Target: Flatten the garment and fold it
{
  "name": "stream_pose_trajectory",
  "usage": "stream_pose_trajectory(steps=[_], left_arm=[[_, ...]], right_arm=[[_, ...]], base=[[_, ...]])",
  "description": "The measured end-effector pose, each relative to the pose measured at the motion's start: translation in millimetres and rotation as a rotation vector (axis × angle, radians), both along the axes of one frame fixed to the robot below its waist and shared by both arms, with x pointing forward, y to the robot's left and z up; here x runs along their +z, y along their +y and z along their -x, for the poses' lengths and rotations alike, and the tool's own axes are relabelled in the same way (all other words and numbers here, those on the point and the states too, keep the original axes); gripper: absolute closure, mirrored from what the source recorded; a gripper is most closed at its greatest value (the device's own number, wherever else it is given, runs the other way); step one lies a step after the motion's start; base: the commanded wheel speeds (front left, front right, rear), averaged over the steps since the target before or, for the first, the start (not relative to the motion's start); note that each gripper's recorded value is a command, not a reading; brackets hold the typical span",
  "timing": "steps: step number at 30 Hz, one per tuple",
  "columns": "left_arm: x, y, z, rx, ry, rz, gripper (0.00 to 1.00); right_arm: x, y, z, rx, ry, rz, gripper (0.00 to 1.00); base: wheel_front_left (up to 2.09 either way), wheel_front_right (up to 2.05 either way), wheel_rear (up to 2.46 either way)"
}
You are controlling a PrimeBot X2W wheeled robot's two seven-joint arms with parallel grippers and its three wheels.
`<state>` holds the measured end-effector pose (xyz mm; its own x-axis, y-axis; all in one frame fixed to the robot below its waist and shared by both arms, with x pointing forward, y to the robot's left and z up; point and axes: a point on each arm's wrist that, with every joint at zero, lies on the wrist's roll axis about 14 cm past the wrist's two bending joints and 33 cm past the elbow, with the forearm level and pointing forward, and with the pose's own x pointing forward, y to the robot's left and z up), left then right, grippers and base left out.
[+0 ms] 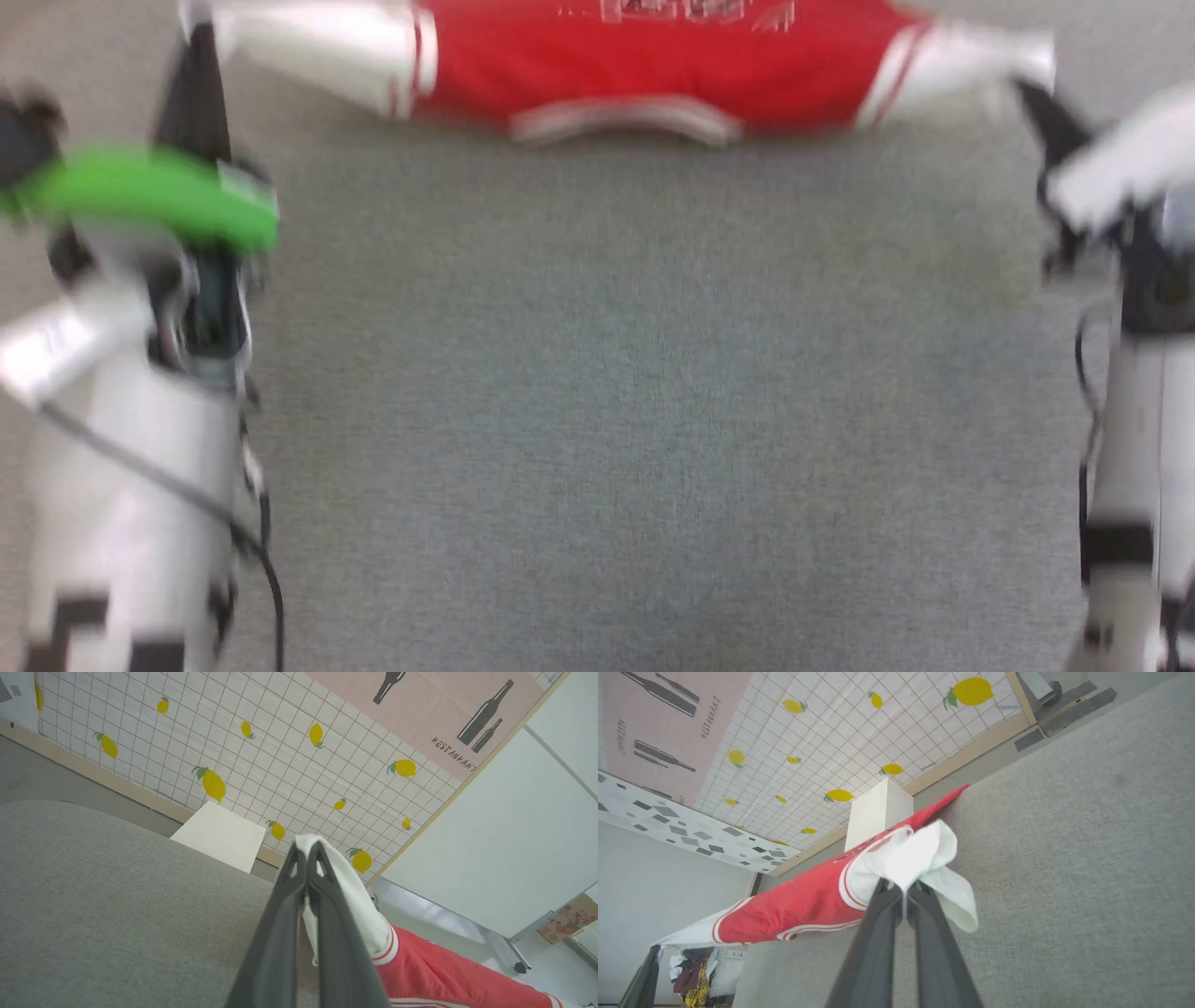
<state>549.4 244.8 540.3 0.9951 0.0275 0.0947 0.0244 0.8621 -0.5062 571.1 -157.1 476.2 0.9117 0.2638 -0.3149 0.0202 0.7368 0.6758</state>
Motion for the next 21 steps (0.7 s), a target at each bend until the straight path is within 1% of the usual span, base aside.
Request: stream_pose_trajectory(steps=[2, 5, 10, 15, 18, 20, 21], left_arm=[[-5, 4, 28, 0.022, 0.013, 0.021, 1.00], [-11, 6, 68, 0.047, 0.041, 0.023, 1.00], [-28, 2, 133, 0.085, 0.137, 0.058, 1.00], [-37, -5, 185, 0.106, 0.217, 0.124, 1.00], [-39, -2, 206, 0.130, 0.258, 0.136, 1.00], [-44, -4, 216, 0.120, 0.307, 0.116, 1.00], [-50, -6, 220, 0.108, 0.342, 0.106, 1.00]], right_arm=[[0, -6, 26, 0.001, 0.010, -0.016, 1.00], [5, -15, 61, -0.001, 0.010, -0.018, 1.00], [11, -31, 115, -0.004, 0.026, -0.013, 1.00], [11, -46, 165, 0.003, 0.065, 0.041, 1.00], [13, -46, 186, 0.032, 0.083, 0.068, 1.00], [13, -43, 197, 0.063, 0.107, 0.134, 1.00], [10, -42, 203, 0.084, 0.132, 0.186, 1.00]], base=[[0.00, 0.00, 0.00], [0.00, 0.00, 0.00], [0.00, 0.00, 0.00], [0.00, 0.00, 0.00], [0.00, 0.00, 0.00], [0.00, 0.00, 0.00], [0.00, 0.00, 0.00]])
